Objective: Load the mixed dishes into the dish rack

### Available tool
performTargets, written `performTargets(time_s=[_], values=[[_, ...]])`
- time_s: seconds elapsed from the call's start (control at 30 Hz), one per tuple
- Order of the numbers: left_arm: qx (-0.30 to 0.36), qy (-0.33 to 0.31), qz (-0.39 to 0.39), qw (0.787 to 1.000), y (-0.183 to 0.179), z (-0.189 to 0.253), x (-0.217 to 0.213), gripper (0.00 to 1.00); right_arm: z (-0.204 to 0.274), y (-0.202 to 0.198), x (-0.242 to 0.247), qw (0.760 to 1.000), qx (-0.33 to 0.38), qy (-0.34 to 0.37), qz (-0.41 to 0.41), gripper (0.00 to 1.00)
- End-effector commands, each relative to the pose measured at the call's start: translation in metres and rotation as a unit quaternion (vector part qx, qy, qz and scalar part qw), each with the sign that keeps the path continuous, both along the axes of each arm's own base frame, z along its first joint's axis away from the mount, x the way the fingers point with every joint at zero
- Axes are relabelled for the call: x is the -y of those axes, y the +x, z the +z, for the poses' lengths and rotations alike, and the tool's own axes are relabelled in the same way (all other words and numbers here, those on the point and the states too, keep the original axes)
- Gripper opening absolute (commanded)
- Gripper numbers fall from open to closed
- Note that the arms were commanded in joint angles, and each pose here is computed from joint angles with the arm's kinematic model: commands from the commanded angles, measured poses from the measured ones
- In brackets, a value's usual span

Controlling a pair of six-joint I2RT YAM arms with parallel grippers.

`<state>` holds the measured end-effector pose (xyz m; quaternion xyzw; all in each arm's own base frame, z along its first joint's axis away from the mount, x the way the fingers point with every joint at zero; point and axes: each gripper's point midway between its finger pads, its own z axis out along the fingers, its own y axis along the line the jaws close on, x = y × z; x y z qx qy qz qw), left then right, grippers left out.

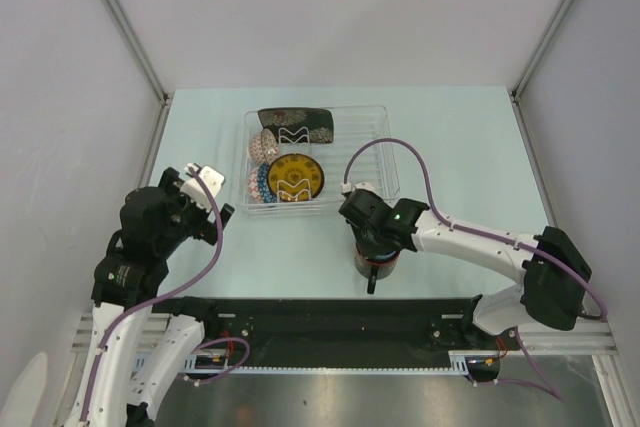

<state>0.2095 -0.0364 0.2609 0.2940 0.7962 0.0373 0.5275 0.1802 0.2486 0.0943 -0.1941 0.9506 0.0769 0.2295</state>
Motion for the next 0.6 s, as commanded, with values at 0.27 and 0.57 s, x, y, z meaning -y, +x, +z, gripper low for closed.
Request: performTargets(time_s=[0.27,0.57], values=[[0.012,-0.033,-0.011,0.999,0.009,0.014,0.012,1.0,0.114,0.015,0.004,0.992,0.081,0.101,-0.003,0.0],[-0.067,-0.171,-0.032,0.982,0.006,0.024,0.053,1.0,0.316,0.006,-0.015,0.902,0.236,0.357,0.058,0.0]])
